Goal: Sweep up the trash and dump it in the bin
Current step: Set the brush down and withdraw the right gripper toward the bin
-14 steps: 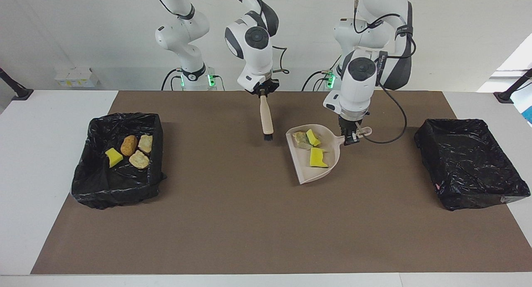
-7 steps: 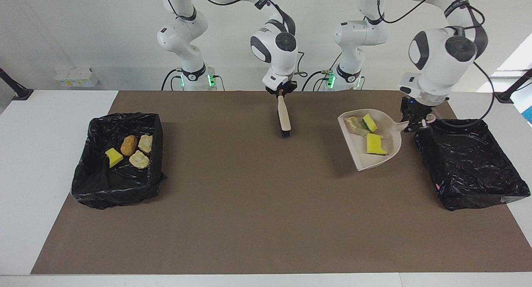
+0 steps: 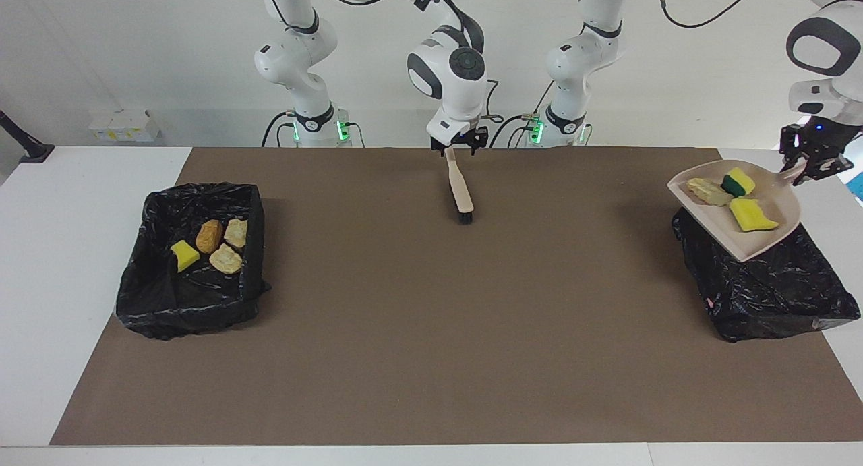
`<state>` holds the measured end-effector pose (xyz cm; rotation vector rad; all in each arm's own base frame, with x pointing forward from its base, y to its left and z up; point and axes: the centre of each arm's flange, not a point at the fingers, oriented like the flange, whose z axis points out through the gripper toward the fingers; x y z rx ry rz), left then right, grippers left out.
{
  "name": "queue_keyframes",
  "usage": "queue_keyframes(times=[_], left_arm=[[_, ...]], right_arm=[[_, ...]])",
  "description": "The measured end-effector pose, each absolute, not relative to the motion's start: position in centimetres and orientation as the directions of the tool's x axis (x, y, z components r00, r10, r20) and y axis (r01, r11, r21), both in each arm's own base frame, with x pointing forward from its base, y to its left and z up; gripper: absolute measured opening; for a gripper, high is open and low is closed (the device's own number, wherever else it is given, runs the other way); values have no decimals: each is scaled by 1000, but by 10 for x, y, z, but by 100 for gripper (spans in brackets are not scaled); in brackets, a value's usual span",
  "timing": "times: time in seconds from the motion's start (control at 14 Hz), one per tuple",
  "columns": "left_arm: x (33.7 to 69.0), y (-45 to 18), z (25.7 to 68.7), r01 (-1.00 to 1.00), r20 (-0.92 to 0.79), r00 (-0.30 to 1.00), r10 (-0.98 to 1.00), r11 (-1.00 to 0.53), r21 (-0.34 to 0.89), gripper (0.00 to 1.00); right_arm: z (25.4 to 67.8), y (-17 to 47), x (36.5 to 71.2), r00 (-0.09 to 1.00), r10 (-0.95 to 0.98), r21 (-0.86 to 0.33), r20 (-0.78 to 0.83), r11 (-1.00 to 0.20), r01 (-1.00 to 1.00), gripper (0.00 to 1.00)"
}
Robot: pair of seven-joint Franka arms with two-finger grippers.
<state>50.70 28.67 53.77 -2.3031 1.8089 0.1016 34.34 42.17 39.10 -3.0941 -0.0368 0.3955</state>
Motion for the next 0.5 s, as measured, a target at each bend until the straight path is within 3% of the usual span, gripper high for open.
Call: queue_keyframes(times=[0.21, 0.5], left_arm=[[539, 311, 533, -986, -371, 152, -916, -115, -119, 32], [573, 297, 521, -998, -589, -12, -808, 46, -43, 32]], right_arm=[[436, 390, 381, 969, 42, -30, -243, -999, 36, 100], [487, 327, 434, 969, 98, -17, -226, -995, 96, 100]])
